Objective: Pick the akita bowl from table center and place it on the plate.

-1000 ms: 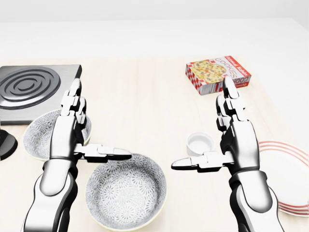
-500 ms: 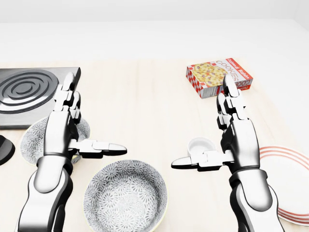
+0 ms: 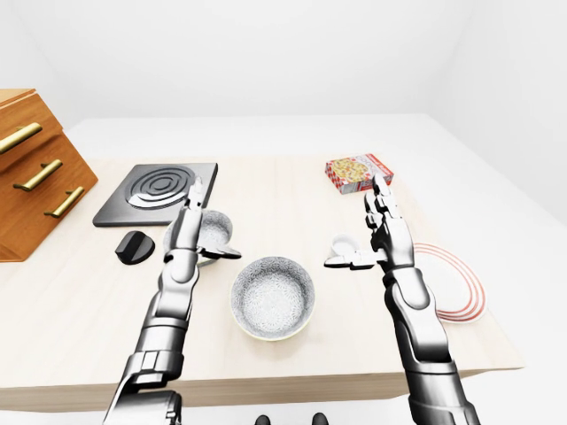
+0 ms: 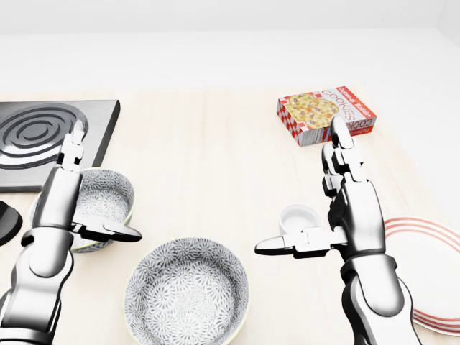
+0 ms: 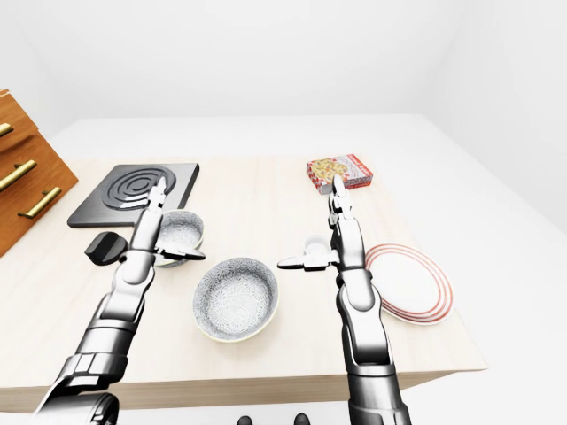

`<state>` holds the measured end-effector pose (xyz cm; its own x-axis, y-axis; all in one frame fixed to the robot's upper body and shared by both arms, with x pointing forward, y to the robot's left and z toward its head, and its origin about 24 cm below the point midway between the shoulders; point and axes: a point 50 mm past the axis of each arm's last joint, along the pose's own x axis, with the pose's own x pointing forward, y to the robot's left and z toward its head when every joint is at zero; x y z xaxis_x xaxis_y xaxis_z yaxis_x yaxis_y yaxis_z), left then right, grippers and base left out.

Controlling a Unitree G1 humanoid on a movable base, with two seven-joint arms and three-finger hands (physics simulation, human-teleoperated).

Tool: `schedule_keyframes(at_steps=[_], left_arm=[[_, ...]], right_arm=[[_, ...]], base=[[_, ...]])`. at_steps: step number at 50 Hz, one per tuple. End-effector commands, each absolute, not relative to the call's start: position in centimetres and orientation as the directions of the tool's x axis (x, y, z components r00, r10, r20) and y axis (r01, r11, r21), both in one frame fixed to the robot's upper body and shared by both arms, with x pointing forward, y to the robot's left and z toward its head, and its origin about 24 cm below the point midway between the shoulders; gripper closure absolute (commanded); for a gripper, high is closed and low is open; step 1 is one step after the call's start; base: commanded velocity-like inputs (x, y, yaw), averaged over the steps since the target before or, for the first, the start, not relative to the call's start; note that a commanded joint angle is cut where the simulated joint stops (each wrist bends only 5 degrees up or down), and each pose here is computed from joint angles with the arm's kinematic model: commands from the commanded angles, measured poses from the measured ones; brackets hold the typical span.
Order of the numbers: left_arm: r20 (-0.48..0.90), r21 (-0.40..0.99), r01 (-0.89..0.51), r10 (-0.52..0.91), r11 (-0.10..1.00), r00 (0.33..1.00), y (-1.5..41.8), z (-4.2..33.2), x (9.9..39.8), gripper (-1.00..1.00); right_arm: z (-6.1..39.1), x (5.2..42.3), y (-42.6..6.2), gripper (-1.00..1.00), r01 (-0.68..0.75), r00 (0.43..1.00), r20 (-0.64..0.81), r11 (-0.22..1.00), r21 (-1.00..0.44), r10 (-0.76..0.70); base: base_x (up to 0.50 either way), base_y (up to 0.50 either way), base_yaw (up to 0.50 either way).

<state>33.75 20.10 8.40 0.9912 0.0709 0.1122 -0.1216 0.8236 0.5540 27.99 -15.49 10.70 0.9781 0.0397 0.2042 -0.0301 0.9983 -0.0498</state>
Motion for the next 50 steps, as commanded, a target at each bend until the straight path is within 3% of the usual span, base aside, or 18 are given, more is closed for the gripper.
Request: schedule_keyframes(at_steps=[1,12,26,50], left_arm=[[0.043,0.755,-0.134,0.155,0.641,0.987,22.9,6.4,33.7,-1.0],[0.07,0.879,-0.155,0.198,0.452,0.978,24.4,6.0,33.6,-1.0],[-0.013,0.959,-0.049,0.217,0.278,0.976,23.7,2.9,34.6,-1.0],[-0.157,0.968,0.118,0.17,0.22,0.973,21.7,0.1,34.1,-1.0]], right_arm=[[10.7,28.0,-15.4,-1.0,-0.031,0.978,0.203,0.998,-0.052,0.041],[10.6,28.1,-15.4,-1.0,-0.03,0.979,0.198,0.998,-0.05,0.039],[10.5,27.9,-15.6,-1.0,-0.028,0.979,0.199,0.999,-0.047,0.037],[9.9,28.2,-15.3,-1.0,-0.035,0.984,0.17,0.998,-0.049,0.043]], base=[[0.0,0.0,0.0],[0.0,0.0,0.0],[0.0,0.0,0.0],[0.0,0.0,0.0]])
